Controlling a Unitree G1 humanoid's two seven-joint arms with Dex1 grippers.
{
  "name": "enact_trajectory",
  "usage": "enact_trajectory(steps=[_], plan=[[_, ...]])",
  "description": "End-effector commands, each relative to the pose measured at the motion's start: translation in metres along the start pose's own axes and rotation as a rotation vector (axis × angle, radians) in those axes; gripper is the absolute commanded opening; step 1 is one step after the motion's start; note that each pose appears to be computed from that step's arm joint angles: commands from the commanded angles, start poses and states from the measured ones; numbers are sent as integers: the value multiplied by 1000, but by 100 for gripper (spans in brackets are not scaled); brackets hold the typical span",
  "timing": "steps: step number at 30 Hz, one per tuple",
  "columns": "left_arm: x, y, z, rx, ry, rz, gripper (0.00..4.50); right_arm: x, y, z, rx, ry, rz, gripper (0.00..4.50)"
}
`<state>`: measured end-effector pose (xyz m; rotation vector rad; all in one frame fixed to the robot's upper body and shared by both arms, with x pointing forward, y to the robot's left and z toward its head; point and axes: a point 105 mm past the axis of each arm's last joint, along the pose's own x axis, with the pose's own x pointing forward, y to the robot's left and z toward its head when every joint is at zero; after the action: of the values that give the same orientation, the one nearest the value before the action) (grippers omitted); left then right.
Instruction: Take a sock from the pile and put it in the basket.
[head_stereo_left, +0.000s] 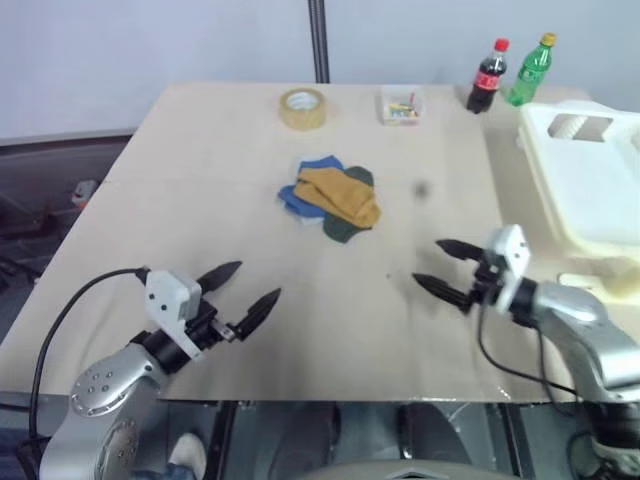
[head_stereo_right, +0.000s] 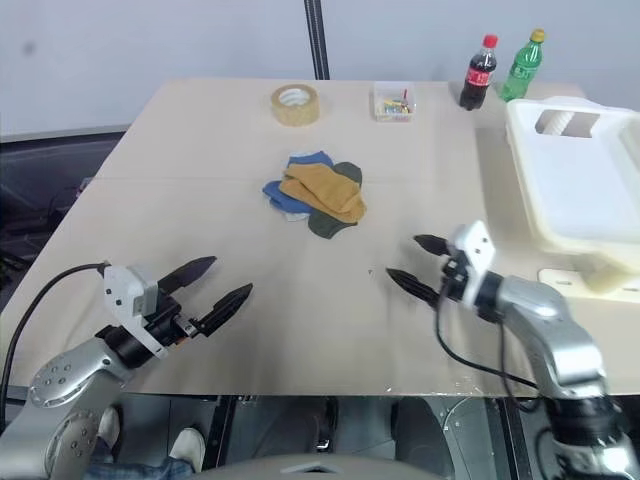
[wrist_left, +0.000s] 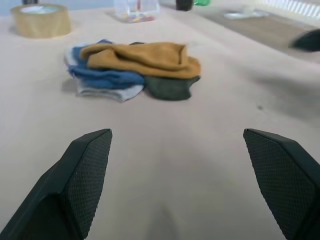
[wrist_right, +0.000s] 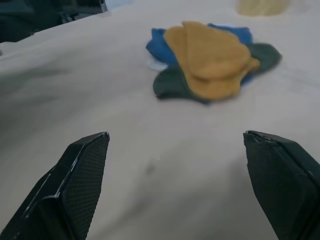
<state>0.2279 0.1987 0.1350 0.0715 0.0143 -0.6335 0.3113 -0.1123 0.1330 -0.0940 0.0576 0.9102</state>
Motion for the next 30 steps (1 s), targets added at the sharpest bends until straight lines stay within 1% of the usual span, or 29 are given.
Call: enact_trajectory(steps=[1, 4, 6, 10, 13, 15, 18, 20, 21, 22, 24, 25, 27, 30], plan=[[-2, -5, 17, 38, -49, -56, 450, 33, -15, 3, -45, 29, -59, 444], [-4, -4, 20, 41, -59, -46, 450, 63, -33, 8, 9, 39, -144, 444], [-5, -7, 20, 38, -62, -44, 450, 81, -38, 10, 33, 45, -160, 444], [-9, -10, 19, 43, -60, -36, 450, 108, -37, 12, 72, 58, -122, 444], [-11, -10, 19, 45, -61, -20, 450, 123, -40, 15, 110, 61, -129, 444], [-13, -13, 17, 45, -60, -10, 450, 137, -40, 24, 139, 36, -124, 444], [-15, -13, 17, 41, -64, 7, 450, 145, -38, 30, 143, 27, -115, 444], [-16, -14, 17, 42, -65, 14, 450, 147, -39, 31, 150, 23, -114, 395], [-16, -14, 16, 41, -66, 17, 450, 148, -39, 31, 162, 17, -112, 382], [-17, -15, 16, 41, -65, 19, 450, 149, -38, 32, 160, 15, -104, 331], [-18, -15, 15, 41, -61, 25, 450, 151, -37, 30, 121, 28, -99, 250], [-18, -15, 14, 41, -59, 27, 450, 151, -37, 27, 101, 41, -99, 231], [-18, -15, 14, 40, -57, 31, 450, 151, -38, 21, 90, 58, -109, 153], [-19, -14, 11, 41, -49, 34, 450, 152, -37, 21, 84, 53, -109, 16]])
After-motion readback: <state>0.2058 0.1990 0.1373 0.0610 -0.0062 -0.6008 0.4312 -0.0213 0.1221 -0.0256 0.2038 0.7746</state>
